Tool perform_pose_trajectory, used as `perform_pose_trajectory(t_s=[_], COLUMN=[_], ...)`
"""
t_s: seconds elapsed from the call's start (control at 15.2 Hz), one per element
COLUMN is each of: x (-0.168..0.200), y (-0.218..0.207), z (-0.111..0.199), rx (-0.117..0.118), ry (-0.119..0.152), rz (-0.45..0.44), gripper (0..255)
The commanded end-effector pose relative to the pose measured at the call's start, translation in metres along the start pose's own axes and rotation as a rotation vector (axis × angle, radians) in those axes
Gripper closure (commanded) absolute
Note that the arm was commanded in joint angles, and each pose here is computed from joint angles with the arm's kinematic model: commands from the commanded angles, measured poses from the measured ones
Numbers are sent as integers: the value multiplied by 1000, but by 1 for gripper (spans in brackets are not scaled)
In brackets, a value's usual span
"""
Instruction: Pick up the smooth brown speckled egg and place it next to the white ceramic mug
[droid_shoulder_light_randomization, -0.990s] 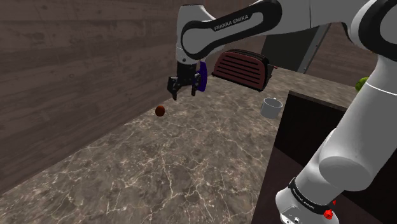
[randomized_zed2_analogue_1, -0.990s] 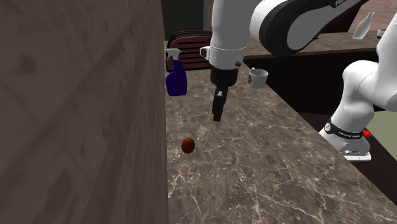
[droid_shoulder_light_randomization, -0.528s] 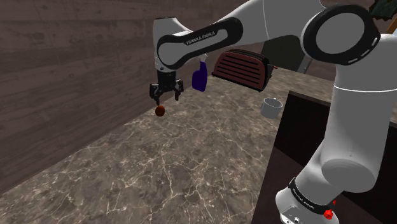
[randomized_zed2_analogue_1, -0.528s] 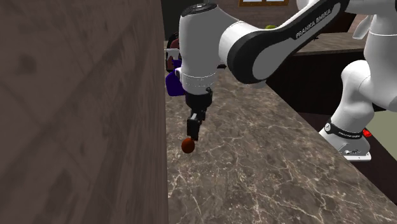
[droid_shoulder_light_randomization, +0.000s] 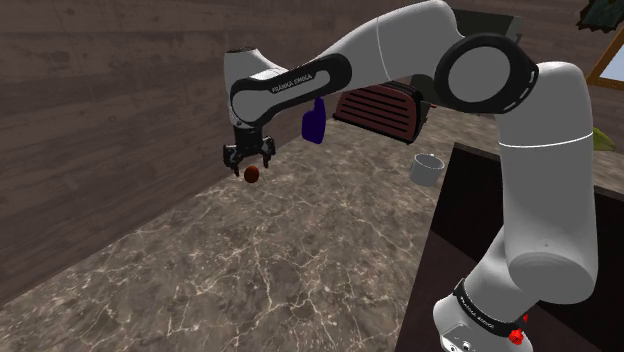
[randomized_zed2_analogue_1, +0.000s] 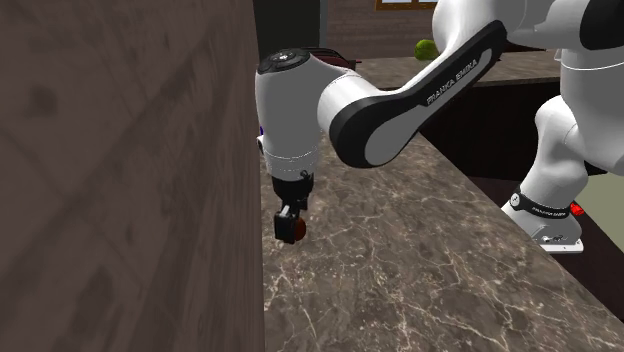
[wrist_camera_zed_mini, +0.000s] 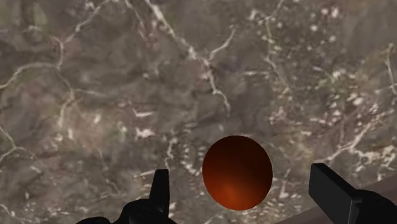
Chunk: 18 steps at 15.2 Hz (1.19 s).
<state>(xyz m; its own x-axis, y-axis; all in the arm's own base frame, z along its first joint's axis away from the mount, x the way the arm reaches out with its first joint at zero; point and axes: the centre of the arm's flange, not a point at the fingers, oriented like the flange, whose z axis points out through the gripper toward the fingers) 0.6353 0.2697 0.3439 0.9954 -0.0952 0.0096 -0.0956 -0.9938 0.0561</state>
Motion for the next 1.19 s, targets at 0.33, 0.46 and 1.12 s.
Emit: perform_pose_trajectory(t_s=[0.33,0.46,1.12], x=[-1,-1,-1], y=[-1,-1,-1], z=[20,20,20], rx=[0,0,0], ry=[0,0,0], rz=[0,0,0], gripper=[0,0,255])
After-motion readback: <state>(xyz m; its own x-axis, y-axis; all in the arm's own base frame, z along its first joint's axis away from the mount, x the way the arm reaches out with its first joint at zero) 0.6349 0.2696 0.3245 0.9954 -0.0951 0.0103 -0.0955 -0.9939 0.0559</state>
